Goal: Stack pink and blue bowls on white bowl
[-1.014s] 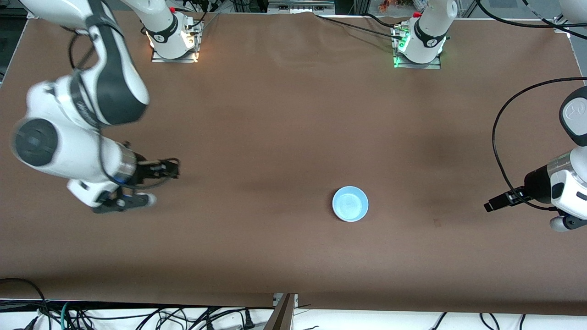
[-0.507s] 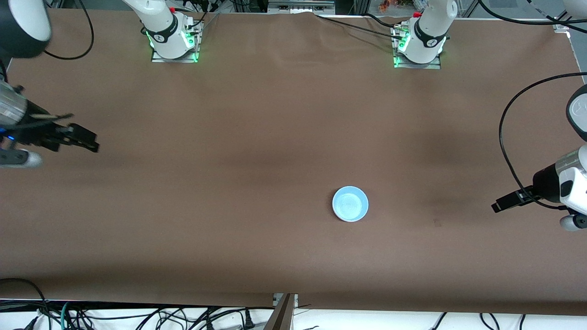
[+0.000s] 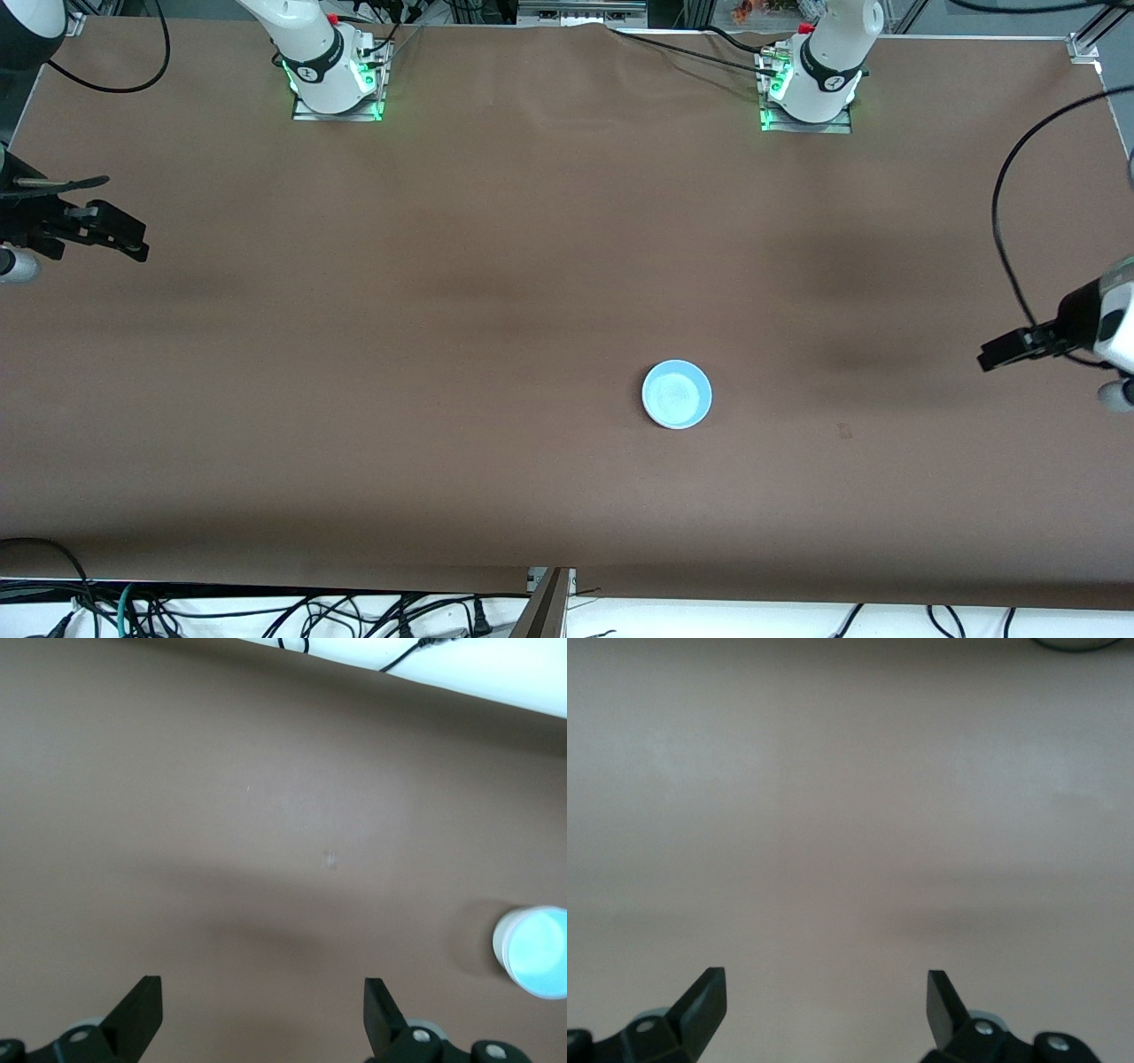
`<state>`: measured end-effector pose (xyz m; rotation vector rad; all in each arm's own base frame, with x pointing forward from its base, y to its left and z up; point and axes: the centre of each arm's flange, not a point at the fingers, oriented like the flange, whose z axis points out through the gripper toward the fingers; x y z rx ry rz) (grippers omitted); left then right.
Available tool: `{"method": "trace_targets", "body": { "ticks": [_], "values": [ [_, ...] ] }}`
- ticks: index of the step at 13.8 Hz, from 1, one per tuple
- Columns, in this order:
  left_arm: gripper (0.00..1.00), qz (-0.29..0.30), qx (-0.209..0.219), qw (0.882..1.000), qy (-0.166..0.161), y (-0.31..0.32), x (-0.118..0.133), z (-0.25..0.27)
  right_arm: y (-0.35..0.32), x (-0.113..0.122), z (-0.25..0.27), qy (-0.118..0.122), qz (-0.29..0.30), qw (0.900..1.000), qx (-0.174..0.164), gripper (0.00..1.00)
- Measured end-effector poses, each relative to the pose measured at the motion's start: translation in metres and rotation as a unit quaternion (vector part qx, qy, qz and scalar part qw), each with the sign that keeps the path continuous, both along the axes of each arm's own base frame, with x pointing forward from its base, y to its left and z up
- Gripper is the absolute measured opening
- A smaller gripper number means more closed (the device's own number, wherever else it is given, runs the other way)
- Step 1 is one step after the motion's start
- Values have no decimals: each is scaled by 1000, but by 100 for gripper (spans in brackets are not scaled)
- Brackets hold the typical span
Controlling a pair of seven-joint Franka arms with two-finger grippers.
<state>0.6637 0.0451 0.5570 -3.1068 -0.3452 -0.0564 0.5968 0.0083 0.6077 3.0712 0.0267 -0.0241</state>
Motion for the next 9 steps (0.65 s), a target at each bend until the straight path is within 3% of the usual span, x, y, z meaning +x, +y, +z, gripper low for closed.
{"method": "trace_targets", "body": {
  "ticks": [3, 9],
  "values": [
    [100, -17, 4, 1000, -2, 1, -18, 57, 3, -2, -2, 8, 3, 1000, 0, 100],
    [100, -66, 4, 998, 2, 1, -15, 54, 4, -1, -3, 11, 4, 1000, 0, 100]
  ]
}}
